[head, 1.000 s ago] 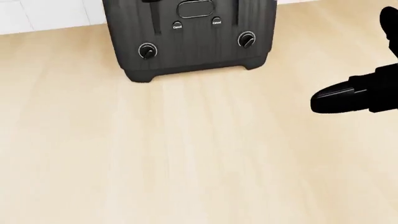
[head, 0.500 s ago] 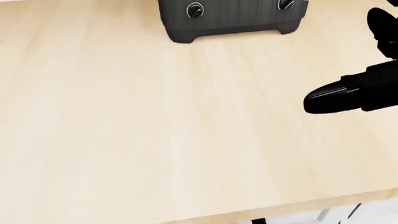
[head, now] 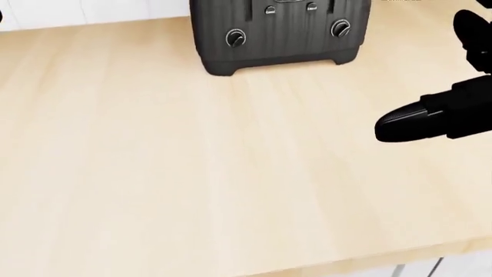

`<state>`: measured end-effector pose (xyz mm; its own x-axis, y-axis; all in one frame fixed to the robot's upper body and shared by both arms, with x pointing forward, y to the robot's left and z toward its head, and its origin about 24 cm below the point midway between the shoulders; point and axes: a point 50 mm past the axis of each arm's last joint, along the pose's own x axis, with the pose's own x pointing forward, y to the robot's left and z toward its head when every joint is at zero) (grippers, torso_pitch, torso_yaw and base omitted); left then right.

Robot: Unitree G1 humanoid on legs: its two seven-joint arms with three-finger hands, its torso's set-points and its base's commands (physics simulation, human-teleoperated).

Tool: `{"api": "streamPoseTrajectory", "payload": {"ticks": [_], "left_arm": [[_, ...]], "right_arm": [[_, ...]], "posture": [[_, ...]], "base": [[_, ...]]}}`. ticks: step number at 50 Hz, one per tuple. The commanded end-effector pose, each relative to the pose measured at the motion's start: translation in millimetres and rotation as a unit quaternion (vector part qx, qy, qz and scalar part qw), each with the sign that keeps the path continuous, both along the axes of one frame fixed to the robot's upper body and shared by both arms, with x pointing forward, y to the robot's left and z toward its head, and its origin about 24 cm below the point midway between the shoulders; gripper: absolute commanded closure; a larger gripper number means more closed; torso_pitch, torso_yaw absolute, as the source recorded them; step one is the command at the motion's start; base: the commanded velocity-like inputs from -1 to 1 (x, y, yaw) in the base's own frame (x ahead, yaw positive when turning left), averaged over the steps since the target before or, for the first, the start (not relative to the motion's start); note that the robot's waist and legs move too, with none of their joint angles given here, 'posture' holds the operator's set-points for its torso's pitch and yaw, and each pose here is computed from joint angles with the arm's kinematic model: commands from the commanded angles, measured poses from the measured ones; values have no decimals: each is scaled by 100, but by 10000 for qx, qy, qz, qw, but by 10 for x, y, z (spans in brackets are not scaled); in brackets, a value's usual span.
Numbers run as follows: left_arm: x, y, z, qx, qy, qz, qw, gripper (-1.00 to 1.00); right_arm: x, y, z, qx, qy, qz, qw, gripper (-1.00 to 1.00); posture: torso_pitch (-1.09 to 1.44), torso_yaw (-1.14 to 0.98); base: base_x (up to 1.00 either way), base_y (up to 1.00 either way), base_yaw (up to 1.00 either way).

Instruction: Push down the lever of the toaster to turn it on.

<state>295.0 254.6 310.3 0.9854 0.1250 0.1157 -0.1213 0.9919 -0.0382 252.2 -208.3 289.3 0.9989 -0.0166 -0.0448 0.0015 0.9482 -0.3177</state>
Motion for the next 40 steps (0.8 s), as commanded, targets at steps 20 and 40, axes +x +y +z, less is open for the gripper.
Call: {"api": "streamPoseTrajectory", "payload": {"ticks": [20,40], "left_arm": [[-61,12,145,53,-390,95,9992,-100],[-65,15,157,34,-367,41,9993,-100]], "right_arm": [[-49,-4,79,-35,-216,-67,9997,-100],[-30,9,100,-49,-187,-53,9998,-100]], "posture": [[-19,0],[-20,0]], "base": [[23,0,0],[0,0,0]]}}
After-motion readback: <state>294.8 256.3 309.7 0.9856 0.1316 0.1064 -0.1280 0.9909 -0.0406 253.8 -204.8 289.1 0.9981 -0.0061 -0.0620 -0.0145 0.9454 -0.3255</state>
